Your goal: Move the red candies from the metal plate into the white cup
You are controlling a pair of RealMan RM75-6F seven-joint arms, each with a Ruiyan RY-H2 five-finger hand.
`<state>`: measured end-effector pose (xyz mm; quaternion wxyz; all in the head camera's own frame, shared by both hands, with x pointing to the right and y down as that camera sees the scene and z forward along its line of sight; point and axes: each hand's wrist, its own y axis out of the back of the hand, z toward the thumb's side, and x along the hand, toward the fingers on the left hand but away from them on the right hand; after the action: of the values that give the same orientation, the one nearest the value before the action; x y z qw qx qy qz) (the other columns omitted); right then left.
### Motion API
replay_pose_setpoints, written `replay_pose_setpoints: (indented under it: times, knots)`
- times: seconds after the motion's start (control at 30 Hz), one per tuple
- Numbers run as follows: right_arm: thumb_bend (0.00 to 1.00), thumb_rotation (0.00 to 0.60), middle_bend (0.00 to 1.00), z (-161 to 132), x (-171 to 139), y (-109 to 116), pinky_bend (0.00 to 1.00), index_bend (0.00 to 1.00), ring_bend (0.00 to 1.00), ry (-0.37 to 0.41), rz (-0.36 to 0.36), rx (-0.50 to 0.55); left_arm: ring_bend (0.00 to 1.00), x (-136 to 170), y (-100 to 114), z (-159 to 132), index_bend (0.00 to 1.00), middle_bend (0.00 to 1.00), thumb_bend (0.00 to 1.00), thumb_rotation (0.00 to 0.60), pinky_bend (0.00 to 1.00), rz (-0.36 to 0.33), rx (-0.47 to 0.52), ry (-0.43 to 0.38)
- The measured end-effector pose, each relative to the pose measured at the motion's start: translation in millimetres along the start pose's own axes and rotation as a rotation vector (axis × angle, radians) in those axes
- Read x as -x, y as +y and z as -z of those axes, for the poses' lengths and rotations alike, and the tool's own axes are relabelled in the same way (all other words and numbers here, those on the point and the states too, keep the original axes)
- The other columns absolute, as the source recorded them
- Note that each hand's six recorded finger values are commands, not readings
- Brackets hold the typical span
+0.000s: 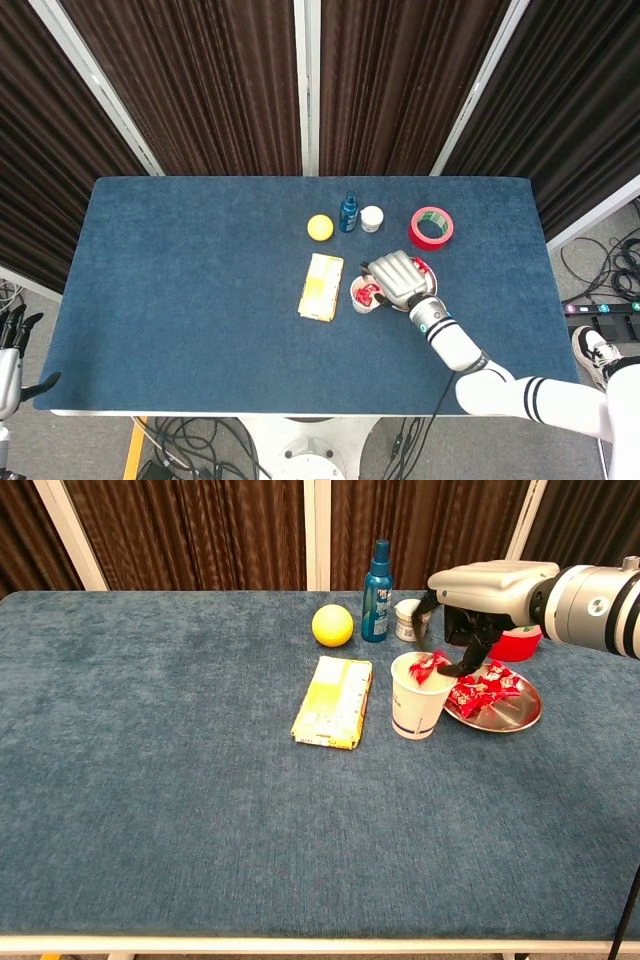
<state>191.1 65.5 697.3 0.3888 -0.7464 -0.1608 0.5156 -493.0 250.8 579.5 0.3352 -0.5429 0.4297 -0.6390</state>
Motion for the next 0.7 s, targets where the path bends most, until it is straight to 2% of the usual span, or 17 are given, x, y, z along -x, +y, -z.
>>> replay_pose_setpoints:
  times: [0.2,0.33,0.43,0.57,0.7]
  knots:
    - [0.06,0.6,0.98,-3,1,0,1.0,0.23,0.93,0.004,0.003,0.003,0.09,1,-1,1,0.22,0.17,0.0,0.6,0.16,0.002,0.004,0.003]
    - [0.06,0.6,0.98,3,-2,10,1.0,0.22,0.93,-0.014,0.039,0.025,0.09,1,0,2,0.22,0.17,0.0,0.6,0.16,-0.003,0.005,0.005]
    - [0.06,0.6,0.98,20,-7,24,1.0,0.23,0.93,-0.053,0.087,0.047,0.09,0,0,1,0.22,0.17,0.0,0.6,0.16,-0.003,0.005,0.003]
    - [0.08,0.6,0.98,45,-15,36,1.0,0.28,0.93,-0.105,0.116,0.05,0.09,-1,0,-1,0.22,0.17,0.0,0.6,0.16,-0.005,0.004,-0.007]
    - [0.09,0.6,0.98,66,-22,25,1.0,0.33,0.93,-0.144,0.082,-0.006,0.09,0,0,-2,0.22,0.17,0.0,0.6,0.16,-0.003,0.003,-0.005]
